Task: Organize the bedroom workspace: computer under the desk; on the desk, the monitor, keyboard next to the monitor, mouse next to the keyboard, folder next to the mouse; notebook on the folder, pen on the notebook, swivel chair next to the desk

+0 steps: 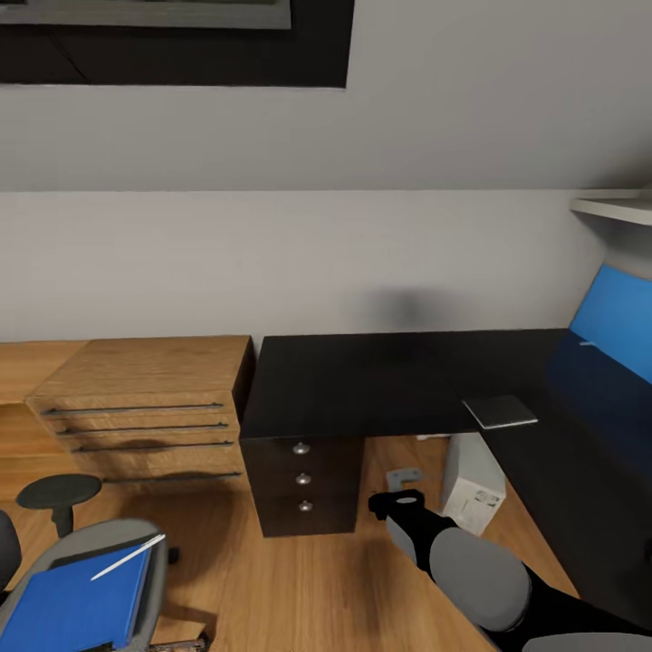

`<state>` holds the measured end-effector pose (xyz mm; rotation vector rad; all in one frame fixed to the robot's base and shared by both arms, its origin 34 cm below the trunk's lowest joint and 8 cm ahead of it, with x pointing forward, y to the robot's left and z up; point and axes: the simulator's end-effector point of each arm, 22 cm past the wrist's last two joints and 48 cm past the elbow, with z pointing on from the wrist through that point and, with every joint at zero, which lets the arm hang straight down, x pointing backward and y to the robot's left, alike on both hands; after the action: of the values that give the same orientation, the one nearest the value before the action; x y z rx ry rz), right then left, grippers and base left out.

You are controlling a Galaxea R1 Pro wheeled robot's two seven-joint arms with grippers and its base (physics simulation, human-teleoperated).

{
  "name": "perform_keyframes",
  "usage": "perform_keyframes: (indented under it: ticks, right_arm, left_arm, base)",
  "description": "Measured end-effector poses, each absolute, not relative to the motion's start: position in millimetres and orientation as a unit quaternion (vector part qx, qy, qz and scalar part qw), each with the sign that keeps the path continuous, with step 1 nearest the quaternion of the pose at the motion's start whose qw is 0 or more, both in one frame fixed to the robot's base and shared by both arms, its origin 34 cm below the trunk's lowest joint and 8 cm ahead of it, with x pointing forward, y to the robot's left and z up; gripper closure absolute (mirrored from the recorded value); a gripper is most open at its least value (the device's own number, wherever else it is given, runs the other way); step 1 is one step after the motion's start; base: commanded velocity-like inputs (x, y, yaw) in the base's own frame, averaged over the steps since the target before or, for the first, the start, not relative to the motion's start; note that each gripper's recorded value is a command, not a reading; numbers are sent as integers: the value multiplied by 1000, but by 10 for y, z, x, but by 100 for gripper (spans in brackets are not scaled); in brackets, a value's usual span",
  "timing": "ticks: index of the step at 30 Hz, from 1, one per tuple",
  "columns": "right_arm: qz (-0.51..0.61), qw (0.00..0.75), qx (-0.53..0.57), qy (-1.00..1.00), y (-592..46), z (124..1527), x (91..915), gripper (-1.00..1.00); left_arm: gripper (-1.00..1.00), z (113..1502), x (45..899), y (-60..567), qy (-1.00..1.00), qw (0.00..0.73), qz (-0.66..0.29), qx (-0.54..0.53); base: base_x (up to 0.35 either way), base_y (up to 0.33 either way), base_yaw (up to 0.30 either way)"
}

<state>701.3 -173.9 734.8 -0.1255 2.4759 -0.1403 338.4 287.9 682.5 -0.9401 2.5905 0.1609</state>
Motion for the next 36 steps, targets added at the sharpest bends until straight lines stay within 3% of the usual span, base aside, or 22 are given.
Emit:
perform_keyframes:
  ticks: [2, 3, 8, 12, 17, 21, 28, 36]
  right_arm:
    - [-63, 337, -47, 938, -1772, 7397, 7069, -100]
    - [-133, 379, -34, 915, -2054, 7628, 7255, -100]
    - [-159, 398, -26, 903, -2164, 7793, 7388, -100]
    - [-164, 399, -25, 902, -2187, 7837, 7427, -100]
    - [-169, 376, -29, 910, -2209, 7778, 7367, -100]
    - [-168, 368, -33, 914, -2203, 7754, 7347, -100]
    - [-69, 314, -82, 943, -1757, 7486, 7171, -100]
    - [5, 327, -100, 940, -1540, 7576, 7293, -100]
  left_arm:
    - [-100, 6824, 3380, 2878, 921, 189, 57, -335]
    - [-100, 6863, 3423, 2869, 919, 193, 56, -339]
    - [-100, 6918, 3494, 2860, 917, 201, 54, -341]
    - [-100, 6933, 3518, 2813, 915, 198, 43, -348]
    - [-100, 7252, 3865, 2155, 911, 220, -17, -349]
    - [-100, 7328, 3921, 1996, 912, 224, -27, -343]
    - [-100, 7302, 3905, 2188, 912, 226, -12, -343]
    - [-100, 7193, 3796, 2315, 917, 216, 5, -334]
  base:
    - [0, 0, 265]
    - [0, 0, 254]
    - [0, 0, 248]
    - [0, 0, 245]
    - [0, 0, 237]
    - [0, 0, 227]
    - [0, 0, 72]
    - [0, 0, 5]
